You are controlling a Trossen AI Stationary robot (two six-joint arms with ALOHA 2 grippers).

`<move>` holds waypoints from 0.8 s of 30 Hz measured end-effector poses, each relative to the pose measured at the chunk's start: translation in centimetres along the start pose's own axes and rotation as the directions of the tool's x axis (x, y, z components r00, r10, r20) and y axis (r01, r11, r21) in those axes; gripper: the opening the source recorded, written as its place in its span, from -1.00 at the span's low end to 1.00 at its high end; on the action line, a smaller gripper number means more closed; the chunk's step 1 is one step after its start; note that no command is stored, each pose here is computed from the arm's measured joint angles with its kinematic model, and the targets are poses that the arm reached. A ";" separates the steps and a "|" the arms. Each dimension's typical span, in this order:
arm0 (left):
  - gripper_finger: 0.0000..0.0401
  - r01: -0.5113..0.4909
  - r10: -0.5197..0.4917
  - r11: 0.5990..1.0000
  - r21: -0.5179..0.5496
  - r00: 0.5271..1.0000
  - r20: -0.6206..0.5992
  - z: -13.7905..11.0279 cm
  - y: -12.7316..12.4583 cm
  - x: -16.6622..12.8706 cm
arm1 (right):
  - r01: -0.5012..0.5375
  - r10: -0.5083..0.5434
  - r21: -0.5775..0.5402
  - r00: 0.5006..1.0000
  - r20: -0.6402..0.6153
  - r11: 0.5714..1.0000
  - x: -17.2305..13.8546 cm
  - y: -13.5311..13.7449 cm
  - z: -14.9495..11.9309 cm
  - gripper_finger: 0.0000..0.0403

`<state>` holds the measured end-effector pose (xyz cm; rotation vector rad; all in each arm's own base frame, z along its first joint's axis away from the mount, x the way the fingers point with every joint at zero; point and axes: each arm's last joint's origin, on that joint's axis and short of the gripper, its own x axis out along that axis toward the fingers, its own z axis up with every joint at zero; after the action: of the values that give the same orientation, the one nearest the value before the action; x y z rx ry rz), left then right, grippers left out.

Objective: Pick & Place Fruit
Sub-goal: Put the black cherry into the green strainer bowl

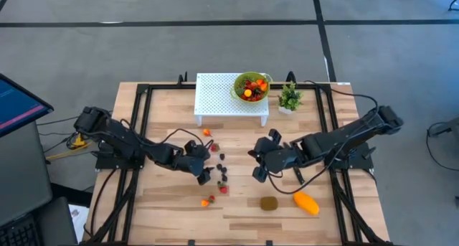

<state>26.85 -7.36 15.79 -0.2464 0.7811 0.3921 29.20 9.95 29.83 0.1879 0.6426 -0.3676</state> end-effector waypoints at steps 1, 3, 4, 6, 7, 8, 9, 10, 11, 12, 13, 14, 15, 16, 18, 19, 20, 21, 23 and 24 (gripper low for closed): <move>0.50 -0.002 0.002 1.000 -0.001 1.000 -0.005 -0.3 0.1 0.2 | 0.006 -0.006 0.003 1.000 0.010 1.000 -0.2 -0.1 0.1 -0.99; 0.50 0.003 -0.003 1.000 0.004 1.000 -0.017 -0.8 0.2 0.4 | 0.018 -0.018 0.005 1.000 0.022 1.000 -0.4 -0.2 0.2 -0.99; 0.50 0.017 -0.017 1.000 -0.003 1.000 -0.009 -0.8 0.0 0.6 | 0.026 -0.026 0.003 0.999 0.029 1.000 -0.4 -0.3 0.3 -0.99; 0.50 0.033 -0.033 0.999 0.010 0.999 -0.009 -1.0 -0.4 0.9 | 0.039 -0.039 -0.003 0.998 0.039 0.999 -0.5 -0.4 0.3 -0.99; 0.50 0.044 -0.044 0.999 0.023 0.999 -0.008 -1.3 -0.7 1.2 | 0.042 -0.041 -0.002 0.998 0.044 0.999 -0.6 -0.4 0.4 -0.99; 0.50 0.052 -0.052 0.998 0.038 0.999 -0.011 -1.5 -1.0 1.6 | 0.042 -0.042 -0.001 0.998 0.046 0.999 -0.6 -0.4 0.4 -0.99; 0.50 0.050 -0.049 0.998 0.048 0.999 -0.019 -1.8 -1.1 1.9 | 0.043 -0.043 -0.001 0.998 0.047 0.999 -0.6 -0.5 0.4 -0.99; 0.50 0.048 -0.047 0.997 0.055 0.999 -0.026 -2.1 -1.2 2.2 | 0.045 -0.044 -0.002 0.998 0.045 0.999 -0.6 -0.5 0.4 -0.99; 0.50 0.042 -0.040 0.997 0.061 0.999 -0.036 -2.4 -1.3 2.6 | 0.048 -0.048 -0.003 0.998 0.042 0.999 -0.6 -0.5 0.4 -0.99; 0.50 0.035 -0.032 0.997 0.064 0.998 -0.046 -2.7 -1.3 2.9 | 0.050 -0.050 -0.004 0.998 0.041 0.999 -0.5 -0.6 0.4 -0.99; 0.50 0.027 -0.023 0.997 0.070 0.998 -0.055 -3.0 -1.3 3.3 | 0.049 -0.049 -0.003 0.998 0.042 0.999 -0.5 -0.6 0.4 -0.99; 0.50 0.020 -0.015 0.997 0.075 0.998 -0.060 -3.2 -1.3 3.5 | 0.049 -0.049 -0.003 0.998 0.041 0.999 -0.5 -0.6 0.4 -0.99; 0.50 0.018 -0.015 0.997 0.070 0.999 -0.050 -3.3 -1.3 3.8 | 0.050 -0.049 -0.004 0.998 0.041 0.999 -0.5 -0.6 0.4 -0.99; 0.50 0.018 -0.016 0.998 0.066 0.999 -0.038 -3.3 -1.4 3.9 | 0.050 -0.049 -0.004 0.998 0.041 0.999 -0.5 -0.6 0.4 -0.99; 0.50 0.022 -0.020 0.998 0.061 0.999 -0.026 -3.3 -1.6 4.2 | 0.050 -0.049 -0.004 0.998 0.041 0.999 -0.5 -0.6 0.4 -0.99; 0.50 0.016 -0.015 0.998 0.060 1.000 -0.019 -3.3 -1.6 4.3 | 0.050 -0.050 -0.005 0.998 0.041 0.999 -0.5 -0.6 0.4 -0.99; 0.50 0.012 -0.011 0.998 0.060 1.000 -0.015 -3.3 -1.6 4.3 | 0.051 -0.050 -0.014 0.998 0.041 0.999 -0.5 -0.6 0.4 -0.99; 0.49 0.011 -0.010 0.998 0.061 1.000 -0.014 -3.3 -1.6 4.3 | 0.051 -0.050 -0.023 0.998 0.041 0.998 -0.5 -0.6 0.4 -0.99; 0.45 0.008 -0.007 0.998 0.062 1.000 -0.012 -3.3 -1.6 4.3 | 0.051 -0.050 -0.026 0.998 0.040 0.998 -0.5 -0.6 0.4 -0.99; 0.41 0.005 -0.004 0.998 0.063 1.000 -0.012 -3.3 -1.6 4.3 | 0.051 -0.050 -0.026 0.998 0.040 0.998 -0.5 -0.6 0.4 -0.99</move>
<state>28.21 -8.86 10.51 -0.1920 0.8026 0.3615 28.80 9.45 30.43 0.1381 0.6137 -0.4097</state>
